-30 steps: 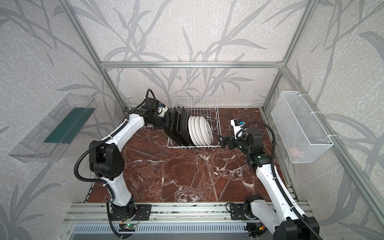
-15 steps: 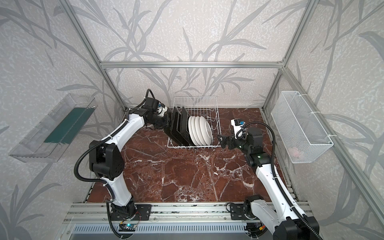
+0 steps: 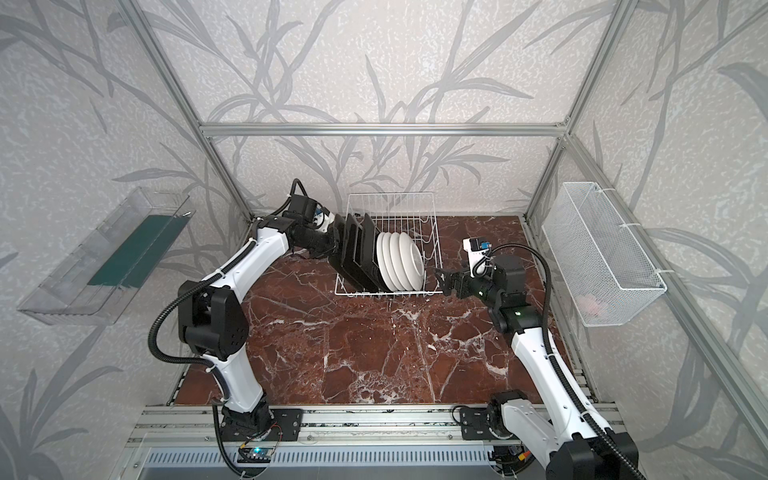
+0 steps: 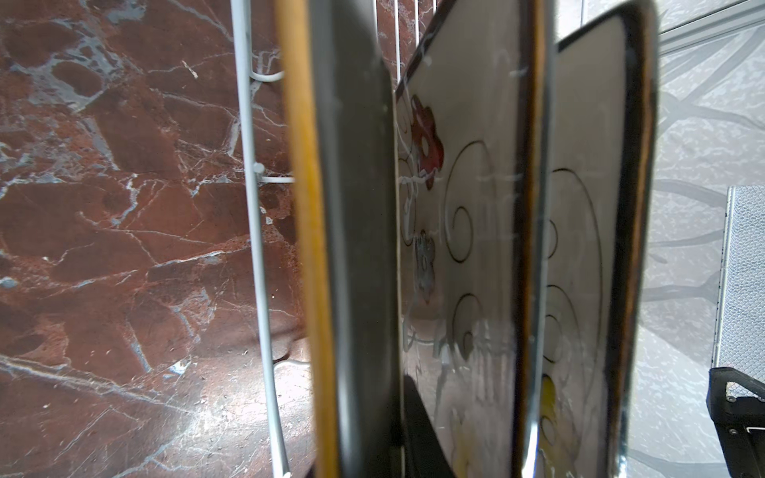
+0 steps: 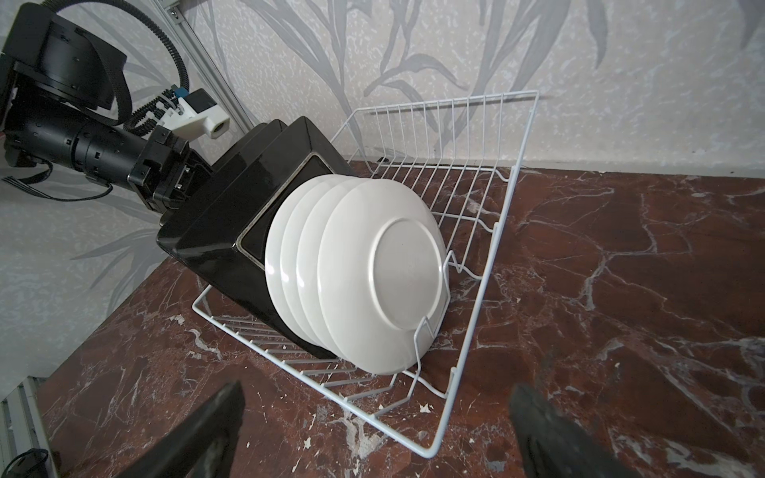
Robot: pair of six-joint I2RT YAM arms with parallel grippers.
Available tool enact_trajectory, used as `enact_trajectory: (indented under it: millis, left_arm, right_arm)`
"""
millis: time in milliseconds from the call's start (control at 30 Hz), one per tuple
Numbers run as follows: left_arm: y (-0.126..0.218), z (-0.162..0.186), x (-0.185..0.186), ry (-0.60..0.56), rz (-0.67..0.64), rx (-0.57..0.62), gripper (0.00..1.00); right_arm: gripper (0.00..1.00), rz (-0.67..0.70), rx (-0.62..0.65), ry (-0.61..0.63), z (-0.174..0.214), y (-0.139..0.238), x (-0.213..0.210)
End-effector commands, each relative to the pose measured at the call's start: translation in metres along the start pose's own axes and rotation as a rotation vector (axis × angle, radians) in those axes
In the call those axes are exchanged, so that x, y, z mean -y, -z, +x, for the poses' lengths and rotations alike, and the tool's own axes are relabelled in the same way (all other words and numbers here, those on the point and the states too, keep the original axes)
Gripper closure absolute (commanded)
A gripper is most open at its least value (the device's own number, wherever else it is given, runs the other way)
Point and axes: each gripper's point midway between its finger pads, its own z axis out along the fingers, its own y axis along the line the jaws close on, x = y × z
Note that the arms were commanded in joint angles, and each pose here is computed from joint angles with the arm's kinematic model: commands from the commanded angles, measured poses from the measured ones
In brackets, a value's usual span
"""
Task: Unload the plates from the dish rack
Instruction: 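Close the left gripper on the edge of the outermost dark plate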
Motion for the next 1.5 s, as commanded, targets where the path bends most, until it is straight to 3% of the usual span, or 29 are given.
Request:
enact_trajectory:
  millis: [0, 1100, 1467]
  left_arm:
    - [0.002, 0.001, -0.004, -0.015, -0.036, 0.007, 1.00]
    - [0.071, -0.027, 0.046, 0.002, 0.106, 0.187, 1.00]
    - [0.104, -0.036, 0.054, -0.047, 0.070, 0.236, 1.00]
  right_arm:
    - [0.01, 0.014, 0.012, 0.032, -0.004, 0.008, -0.003]
    - [0.01, 0.009, 0.015, 0.046, -0.002, 0.016, -0.008]
    - [0.01, 0.020, 0.035, 0.047, -0.008, 0.019, -0.008]
